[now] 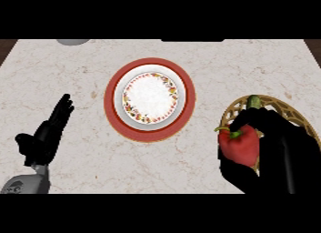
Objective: Pick the bell pepper from the placemat and place it in the plate
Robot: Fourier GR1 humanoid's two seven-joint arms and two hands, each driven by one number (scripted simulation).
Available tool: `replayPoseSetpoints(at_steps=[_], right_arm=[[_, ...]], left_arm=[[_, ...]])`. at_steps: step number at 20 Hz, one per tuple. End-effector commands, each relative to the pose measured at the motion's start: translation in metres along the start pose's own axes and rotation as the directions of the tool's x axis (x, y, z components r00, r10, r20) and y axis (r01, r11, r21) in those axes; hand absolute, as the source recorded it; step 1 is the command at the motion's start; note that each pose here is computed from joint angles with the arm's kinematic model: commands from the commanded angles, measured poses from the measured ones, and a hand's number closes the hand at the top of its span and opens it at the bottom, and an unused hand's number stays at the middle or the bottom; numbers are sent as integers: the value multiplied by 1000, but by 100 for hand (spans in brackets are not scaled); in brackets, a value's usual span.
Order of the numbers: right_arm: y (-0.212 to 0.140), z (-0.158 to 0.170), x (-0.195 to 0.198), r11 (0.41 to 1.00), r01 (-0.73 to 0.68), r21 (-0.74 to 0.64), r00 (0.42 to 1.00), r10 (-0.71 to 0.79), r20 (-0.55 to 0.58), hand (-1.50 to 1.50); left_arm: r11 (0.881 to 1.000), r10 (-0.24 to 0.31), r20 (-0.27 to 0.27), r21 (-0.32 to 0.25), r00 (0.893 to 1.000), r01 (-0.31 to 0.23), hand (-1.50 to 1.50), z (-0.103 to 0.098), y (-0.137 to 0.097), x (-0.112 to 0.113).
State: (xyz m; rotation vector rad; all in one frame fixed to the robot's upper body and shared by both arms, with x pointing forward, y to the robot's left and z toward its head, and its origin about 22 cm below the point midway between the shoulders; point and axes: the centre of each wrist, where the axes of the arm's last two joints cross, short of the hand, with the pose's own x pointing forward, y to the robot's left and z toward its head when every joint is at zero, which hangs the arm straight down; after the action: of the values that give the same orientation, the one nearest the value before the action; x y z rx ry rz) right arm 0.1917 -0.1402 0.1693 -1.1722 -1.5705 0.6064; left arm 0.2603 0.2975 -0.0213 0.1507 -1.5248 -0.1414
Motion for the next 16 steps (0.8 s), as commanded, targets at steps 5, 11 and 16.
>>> replayPoseSetpoints(at_steps=[5,11,16], right_arm=[[42,-54,50,995,49,90,998,-51,24,150],[70,-65,95,988,71,136,996,-77,44,150],[127,-89,91,984,89,157,995,-95,35,150]], left_arm=[[999,-1,-10,-34,1000,1,0,9,3,-6],[999,-11,-7,-35,1000,11,0,7,-12,4],[1000,-15,-8,-25,1000,15,0,-4,-19,-2]])
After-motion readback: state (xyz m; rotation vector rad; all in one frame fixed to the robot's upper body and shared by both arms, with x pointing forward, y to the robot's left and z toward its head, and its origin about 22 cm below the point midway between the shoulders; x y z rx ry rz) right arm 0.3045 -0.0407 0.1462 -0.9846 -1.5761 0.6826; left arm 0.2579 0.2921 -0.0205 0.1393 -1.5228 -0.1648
